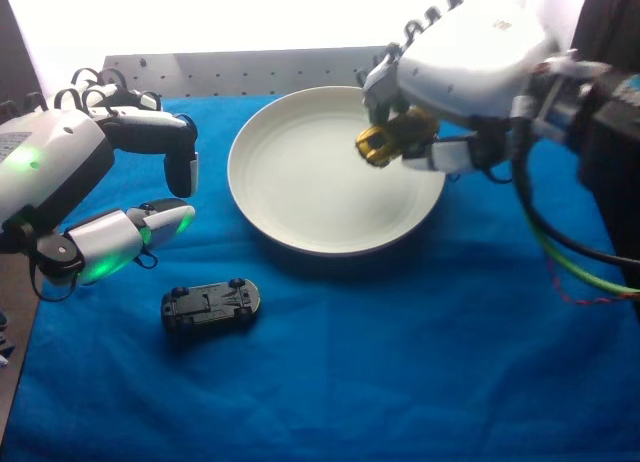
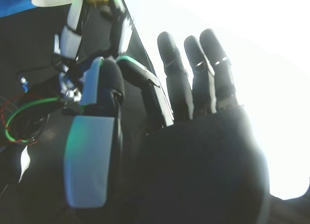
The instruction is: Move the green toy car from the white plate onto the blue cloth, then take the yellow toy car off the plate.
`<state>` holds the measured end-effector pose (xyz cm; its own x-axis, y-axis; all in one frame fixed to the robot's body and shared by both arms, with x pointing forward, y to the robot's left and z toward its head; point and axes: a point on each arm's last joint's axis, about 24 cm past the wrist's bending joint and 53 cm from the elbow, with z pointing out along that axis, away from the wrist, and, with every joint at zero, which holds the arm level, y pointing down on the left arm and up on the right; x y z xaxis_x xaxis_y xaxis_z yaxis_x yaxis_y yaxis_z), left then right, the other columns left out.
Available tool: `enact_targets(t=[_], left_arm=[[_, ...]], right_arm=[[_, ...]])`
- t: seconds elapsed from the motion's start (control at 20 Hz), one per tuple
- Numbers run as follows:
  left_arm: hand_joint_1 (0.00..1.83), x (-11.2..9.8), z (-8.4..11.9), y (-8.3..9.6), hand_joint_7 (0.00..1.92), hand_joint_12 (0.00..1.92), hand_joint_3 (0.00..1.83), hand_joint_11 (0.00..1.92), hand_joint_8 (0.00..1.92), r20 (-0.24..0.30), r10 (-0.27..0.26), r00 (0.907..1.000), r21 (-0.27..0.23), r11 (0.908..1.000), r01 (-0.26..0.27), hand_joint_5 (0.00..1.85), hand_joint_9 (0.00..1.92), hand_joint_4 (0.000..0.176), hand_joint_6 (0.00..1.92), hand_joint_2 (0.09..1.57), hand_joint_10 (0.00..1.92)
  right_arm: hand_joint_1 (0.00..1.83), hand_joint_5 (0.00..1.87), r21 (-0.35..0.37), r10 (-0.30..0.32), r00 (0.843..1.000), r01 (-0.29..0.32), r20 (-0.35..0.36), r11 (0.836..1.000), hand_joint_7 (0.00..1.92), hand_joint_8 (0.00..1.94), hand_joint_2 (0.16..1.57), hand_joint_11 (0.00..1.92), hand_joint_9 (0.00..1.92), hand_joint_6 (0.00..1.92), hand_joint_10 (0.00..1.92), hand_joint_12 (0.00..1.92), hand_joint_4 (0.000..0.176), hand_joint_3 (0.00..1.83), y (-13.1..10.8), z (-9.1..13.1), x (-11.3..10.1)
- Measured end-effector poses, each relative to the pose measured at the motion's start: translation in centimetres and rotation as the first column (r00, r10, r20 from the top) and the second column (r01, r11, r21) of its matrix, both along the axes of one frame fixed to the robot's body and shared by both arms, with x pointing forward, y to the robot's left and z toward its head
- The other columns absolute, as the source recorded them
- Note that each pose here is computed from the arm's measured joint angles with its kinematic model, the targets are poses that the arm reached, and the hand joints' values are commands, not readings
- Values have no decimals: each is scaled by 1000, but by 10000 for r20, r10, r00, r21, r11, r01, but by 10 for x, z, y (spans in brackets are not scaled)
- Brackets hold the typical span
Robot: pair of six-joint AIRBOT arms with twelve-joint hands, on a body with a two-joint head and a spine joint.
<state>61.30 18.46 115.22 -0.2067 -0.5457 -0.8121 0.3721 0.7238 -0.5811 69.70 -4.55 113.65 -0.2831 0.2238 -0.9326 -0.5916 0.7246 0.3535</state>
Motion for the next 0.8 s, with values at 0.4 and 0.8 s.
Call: enact_targets(t=[0.4,0.8], left_arm=[[885,-4,-5,6,592,960,0,0,55,-128,160,9998,1,9999,-160,713,248,176,1374,1243,310],[890,-6,-8,16,625,1046,0,0,48,-245,474,9986,18,9989,-474,724,282,176,1358,1238,369]], right_arm=[[1380,839,-284,858,9859,-826,1434,9962,960,1121,1146,895,863,1005,1410,1666,0,0,-16,50,-54],[1386,938,-1102,1756,9786,-1638,1073,9803,1024,983,1105,976,953,782,1337,1582,0,0,-22,25,-111]])
